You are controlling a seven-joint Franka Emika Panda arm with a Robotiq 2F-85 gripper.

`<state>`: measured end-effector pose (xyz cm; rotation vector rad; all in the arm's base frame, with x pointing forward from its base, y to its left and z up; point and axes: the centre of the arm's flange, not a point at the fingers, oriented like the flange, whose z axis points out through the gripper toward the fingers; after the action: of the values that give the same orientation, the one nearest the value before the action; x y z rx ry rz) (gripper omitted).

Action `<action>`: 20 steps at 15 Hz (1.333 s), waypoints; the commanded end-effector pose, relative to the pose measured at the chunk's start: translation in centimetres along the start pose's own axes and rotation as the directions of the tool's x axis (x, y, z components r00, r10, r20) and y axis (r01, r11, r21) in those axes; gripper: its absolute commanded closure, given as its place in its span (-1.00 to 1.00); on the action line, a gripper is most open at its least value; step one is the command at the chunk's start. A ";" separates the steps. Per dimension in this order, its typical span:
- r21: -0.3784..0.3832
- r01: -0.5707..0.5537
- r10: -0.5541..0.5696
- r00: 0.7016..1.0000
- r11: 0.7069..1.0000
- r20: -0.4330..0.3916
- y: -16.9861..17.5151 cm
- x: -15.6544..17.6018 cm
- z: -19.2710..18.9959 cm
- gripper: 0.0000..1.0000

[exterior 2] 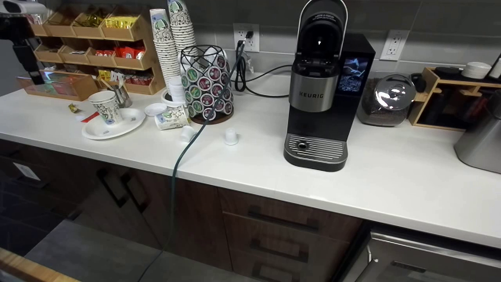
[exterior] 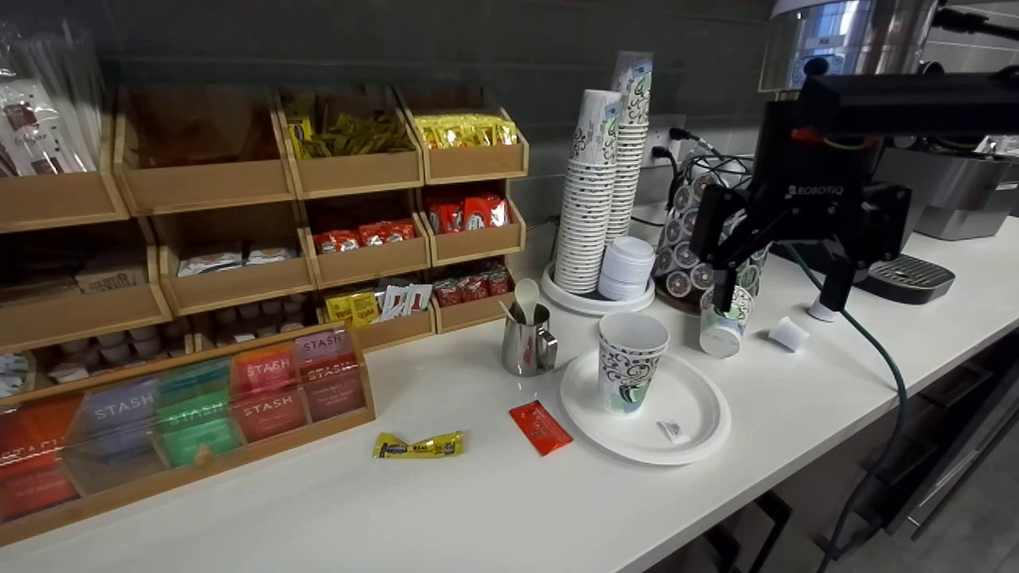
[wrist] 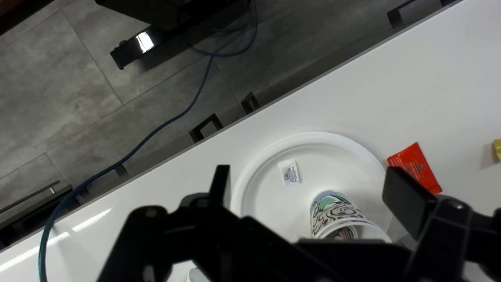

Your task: Remove the cups from the plate

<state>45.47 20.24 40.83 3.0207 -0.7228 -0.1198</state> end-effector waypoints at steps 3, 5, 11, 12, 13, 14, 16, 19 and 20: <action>0.027 -0.186 0.188 0.979 0.982 -0.081 0.6 3.3 0.8 -1.00; 0.064 -0.260 0.266 0.956 0.963 -0.126 0.4 4.9 2.0 -1.00; 0.077 -0.363 0.370 0.920 0.929 -0.128 0.9 6.6 4.1 -1.00; 0.063 -0.377 0.382 0.916 0.924 -0.125 0.8 6.8 5.0 -1.00; 0.056 -0.384 0.388 0.914 0.922 -0.123 0.7 6.9 5.4 -1.00; 0.062 -0.371 0.376 0.920 0.927 -0.111 0.4 6.9 6.0 -1.00; 0.088 -0.356 0.363 0.929 0.930 -0.075 -0.4 6.7 7.3 -1.00; 0.126 -0.366 0.375 0.925 0.922 -0.064 -1.5 6.9 8.7 -1.00; 0.133 -0.371 0.382 0.922 0.919 -0.069 -1.7 7.1 9.2 -1.00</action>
<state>51.20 17.90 33.16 2.8781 -1.2972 0.0807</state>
